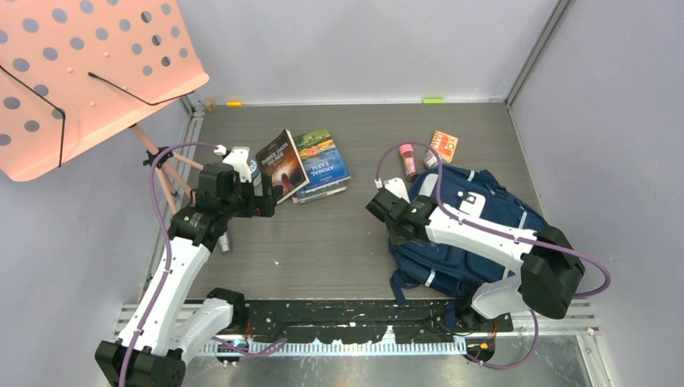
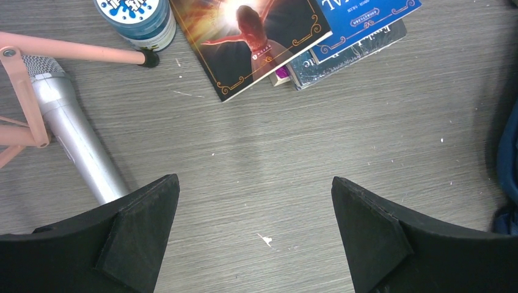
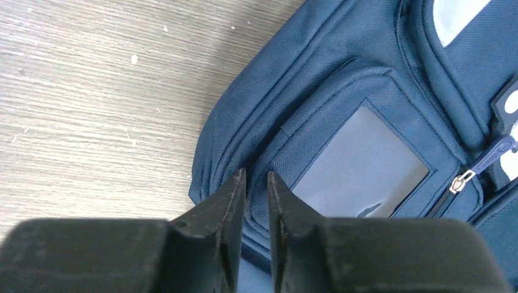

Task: Pack the student bag
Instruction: Move the student bag to the center of the board.

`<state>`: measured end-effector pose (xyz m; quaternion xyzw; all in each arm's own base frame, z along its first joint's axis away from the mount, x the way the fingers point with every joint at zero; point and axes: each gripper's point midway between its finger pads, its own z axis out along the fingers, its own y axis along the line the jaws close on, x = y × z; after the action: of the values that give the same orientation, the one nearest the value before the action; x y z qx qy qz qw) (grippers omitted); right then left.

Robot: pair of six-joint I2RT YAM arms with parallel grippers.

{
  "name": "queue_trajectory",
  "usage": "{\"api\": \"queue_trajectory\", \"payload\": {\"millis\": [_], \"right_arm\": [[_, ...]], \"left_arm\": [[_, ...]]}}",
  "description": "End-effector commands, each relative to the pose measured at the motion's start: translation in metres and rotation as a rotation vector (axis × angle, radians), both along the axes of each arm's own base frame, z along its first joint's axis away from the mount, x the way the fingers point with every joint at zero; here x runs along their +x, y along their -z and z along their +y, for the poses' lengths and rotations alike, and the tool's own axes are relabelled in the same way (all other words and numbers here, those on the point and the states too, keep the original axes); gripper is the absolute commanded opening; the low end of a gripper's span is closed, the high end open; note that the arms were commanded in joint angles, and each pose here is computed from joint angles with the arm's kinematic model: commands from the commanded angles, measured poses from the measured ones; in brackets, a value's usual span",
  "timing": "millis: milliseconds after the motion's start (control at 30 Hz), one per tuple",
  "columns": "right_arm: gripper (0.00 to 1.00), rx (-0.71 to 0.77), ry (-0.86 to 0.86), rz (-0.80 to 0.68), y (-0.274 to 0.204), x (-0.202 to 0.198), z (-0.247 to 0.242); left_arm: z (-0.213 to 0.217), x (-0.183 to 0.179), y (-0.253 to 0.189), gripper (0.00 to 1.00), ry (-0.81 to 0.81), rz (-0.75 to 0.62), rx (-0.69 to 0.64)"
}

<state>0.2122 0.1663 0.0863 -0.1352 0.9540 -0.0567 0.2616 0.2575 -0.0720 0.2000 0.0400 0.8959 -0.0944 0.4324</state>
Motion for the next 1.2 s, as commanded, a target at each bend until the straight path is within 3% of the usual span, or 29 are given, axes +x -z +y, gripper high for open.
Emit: {"api": "queue_trajectory", "payload": {"millis": [0,33,100,300,533,867,1000,1067,1100,1167], "right_arm": [[0.17,-0.023,0.051,-0.058,-0.009,0.005,0.001],[0.08,-0.016,0.048,-0.060,-0.011,0.004,0.003],[0.01,0.006,0.042,-0.068,-0.020,0.000,0.010],[0.01,0.063,-0.034,-0.127,-0.069,-0.022,0.038],[0.01,0.202,-0.141,-0.201,-0.113,-0.044,0.102],[0.01,0.452,-0.403,-0.182,-0.121,-0.089,0.261],[0.01,0.527,-0.481,-0.169,-0.130,-0.098,0.300],[0.15,0.546,-0.505,-0.180,-0.139,-0.098,0.307],[0.31,0.554,-0.510,-0.189,-0.145,-0.097,0.309],[0.52,0.541,-0.517,-0.218,-0.154,-0.093,0.305]], "left_arm": [[0.000,0.004,-0.012,0.99,0.001,-0.055,-0.002],[0.000,0.004,-0.013,0.99,0.000,-0.058,-0.003],[0.000,0.004,-0.014,0.99,0.002,-0.063,-0.005],[-0.001,0.002,-0.019,0.99,0.003,-0.078,-0.014],[-0.005,-0.001,-0.026,0.99,0.017,-0.101,-0.036],[-0.004,-0.027,-0.029,0.99,-0.033,-0.099,-0.131],[-0.001,-0.034,-0.017,0.99,-0.055,-0.060,-0.124],[0.000,-0.036,-0.011,0.99,-0.056,-0.041,-0.115],[0.001,-0.036,-0.008,0.98,-0.057,-0.033,-0.109],[0.003,-0.036,-0.005,0.98,-0.063,-0.019,-0.092]]}}
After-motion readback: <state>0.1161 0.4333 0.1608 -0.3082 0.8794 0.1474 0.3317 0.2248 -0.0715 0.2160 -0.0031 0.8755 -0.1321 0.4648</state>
